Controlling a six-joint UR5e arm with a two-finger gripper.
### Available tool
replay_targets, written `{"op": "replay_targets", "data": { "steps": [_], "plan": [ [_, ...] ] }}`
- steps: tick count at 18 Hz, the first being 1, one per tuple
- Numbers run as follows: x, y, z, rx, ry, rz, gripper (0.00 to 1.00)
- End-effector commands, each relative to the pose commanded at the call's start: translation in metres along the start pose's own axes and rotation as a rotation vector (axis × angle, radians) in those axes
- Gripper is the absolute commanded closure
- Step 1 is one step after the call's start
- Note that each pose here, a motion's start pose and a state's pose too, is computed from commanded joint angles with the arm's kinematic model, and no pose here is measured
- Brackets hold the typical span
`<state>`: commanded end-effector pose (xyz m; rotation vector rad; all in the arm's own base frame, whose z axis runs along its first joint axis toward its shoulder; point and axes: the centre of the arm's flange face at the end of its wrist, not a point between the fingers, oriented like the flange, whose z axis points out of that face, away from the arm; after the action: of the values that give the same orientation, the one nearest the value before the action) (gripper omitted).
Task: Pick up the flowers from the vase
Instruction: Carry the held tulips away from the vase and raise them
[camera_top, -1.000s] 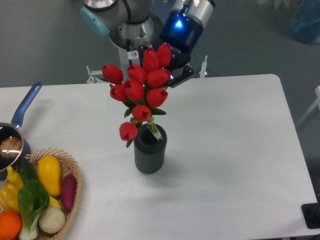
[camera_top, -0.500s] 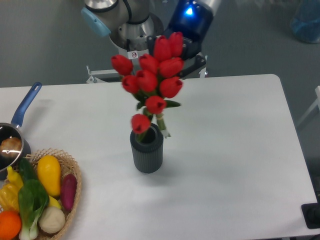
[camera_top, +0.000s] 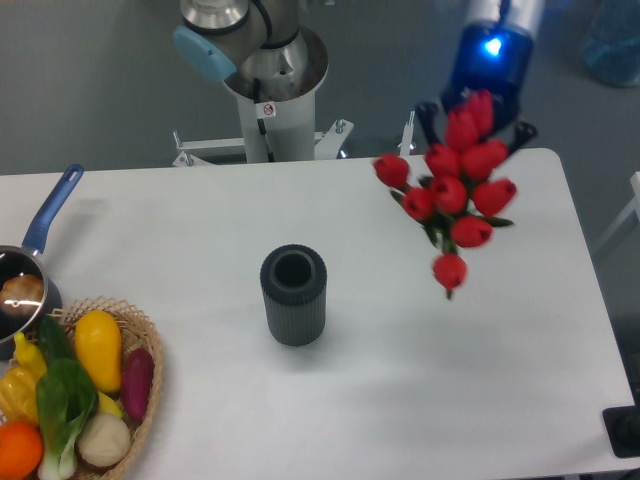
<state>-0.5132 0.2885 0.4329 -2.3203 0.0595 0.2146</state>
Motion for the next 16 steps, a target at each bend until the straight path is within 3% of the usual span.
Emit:
{"op": "replay_targets", "data": {
  "steps": [4, 10, 16],
  "plan": [
    [-0.024, 0.039, 0.017, -0.286, -0.031, 0.064, 1.00],
    [-0.046, 0.082, 0.045, -0.471, -0.005, 0.079, 0.97],
    [-0.046, 0.075, 0.054, -0.644, 0.017, 0.173, 0.95]
  ]
}}
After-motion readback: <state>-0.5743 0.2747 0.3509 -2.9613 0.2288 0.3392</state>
